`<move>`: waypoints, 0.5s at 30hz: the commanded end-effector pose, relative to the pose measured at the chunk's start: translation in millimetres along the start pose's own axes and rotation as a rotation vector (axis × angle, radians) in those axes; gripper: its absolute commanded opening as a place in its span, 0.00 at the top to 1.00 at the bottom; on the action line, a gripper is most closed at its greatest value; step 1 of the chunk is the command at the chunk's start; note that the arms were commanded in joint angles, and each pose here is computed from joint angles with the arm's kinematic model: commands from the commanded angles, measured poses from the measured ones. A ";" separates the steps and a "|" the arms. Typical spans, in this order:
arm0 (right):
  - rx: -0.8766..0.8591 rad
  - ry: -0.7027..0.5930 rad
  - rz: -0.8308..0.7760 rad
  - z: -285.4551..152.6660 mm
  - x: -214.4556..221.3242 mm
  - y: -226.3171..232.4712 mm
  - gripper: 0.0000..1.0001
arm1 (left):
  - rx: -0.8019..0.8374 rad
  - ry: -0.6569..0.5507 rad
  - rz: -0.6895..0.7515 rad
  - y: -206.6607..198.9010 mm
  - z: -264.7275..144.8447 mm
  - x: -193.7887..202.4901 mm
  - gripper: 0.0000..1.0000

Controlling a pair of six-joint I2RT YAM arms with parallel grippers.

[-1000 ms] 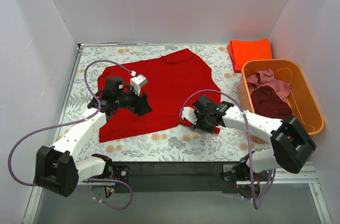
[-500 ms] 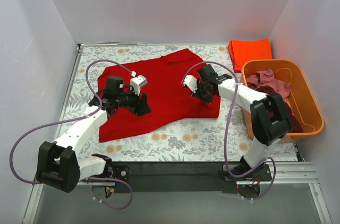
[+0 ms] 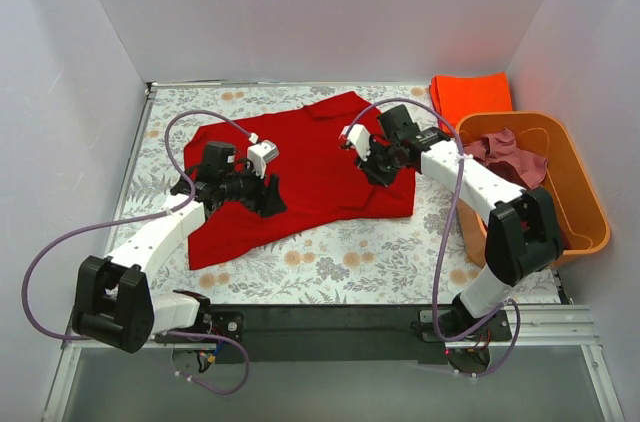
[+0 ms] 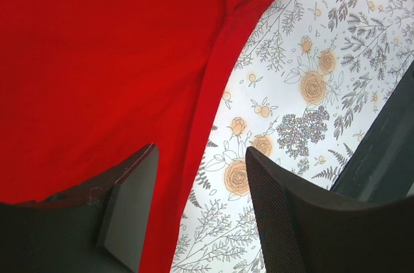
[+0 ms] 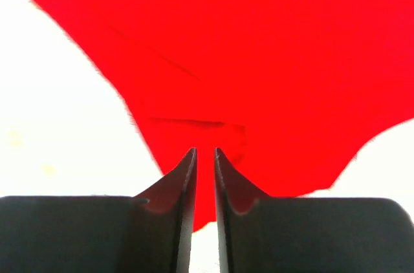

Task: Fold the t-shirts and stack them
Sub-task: Flatten the tshirt out

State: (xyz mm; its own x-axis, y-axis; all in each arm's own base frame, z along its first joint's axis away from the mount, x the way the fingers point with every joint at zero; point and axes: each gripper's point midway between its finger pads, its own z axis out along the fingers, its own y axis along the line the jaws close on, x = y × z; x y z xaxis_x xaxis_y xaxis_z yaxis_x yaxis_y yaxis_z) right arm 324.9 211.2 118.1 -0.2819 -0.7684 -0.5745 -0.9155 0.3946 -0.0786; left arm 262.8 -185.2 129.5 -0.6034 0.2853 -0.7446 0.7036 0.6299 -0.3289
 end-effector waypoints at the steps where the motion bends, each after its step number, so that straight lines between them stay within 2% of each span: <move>1: -0.144 0.044 0.028 11.5 10.0 46.4 0.80 | 0.019 -0.055 0.024 -2.1 -1.7 -24.7 0.44; 2: -0.155 0.056 0.048 15.1 12.2 51.5 0.80 | 0.016 -0.057 0.025 -1.8 -2.2 -26.3 0.44; 4: -0.171 0.096 0.065 27.2 18.6 58.1 0.70 | 0.008 -0.059 0.026 -1.0 -2.9 -26.5 0.44; 6: -0.153 0.104 0.076 35.5 19.1 55.7 0.66 | 0.001 -0.065 0.031 -0.9 -4.4 -27.2 0.44; 12: -0.151 0.136 0.116 56.7 24.6 52.1 0.64 | 0.062 -0.068 0.036 -13.1 -3.4 -28.5 0.40; 15: -0.143 0.095 0.149 45.7 18.1 43.1 0.64 | 0.089 -0.103 0.144 -23.9 10.5 -34.9 0.46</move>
State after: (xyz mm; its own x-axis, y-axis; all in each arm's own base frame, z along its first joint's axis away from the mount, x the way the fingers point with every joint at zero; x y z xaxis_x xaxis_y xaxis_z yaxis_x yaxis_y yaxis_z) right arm 279.9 233.1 45.1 -0.4186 -0.8044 -0.4215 -0.9055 0.4050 0.1265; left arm 264.3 -197.8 134.4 -0.5866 0.2850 -0.7581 0.7280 0.5956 -0.3394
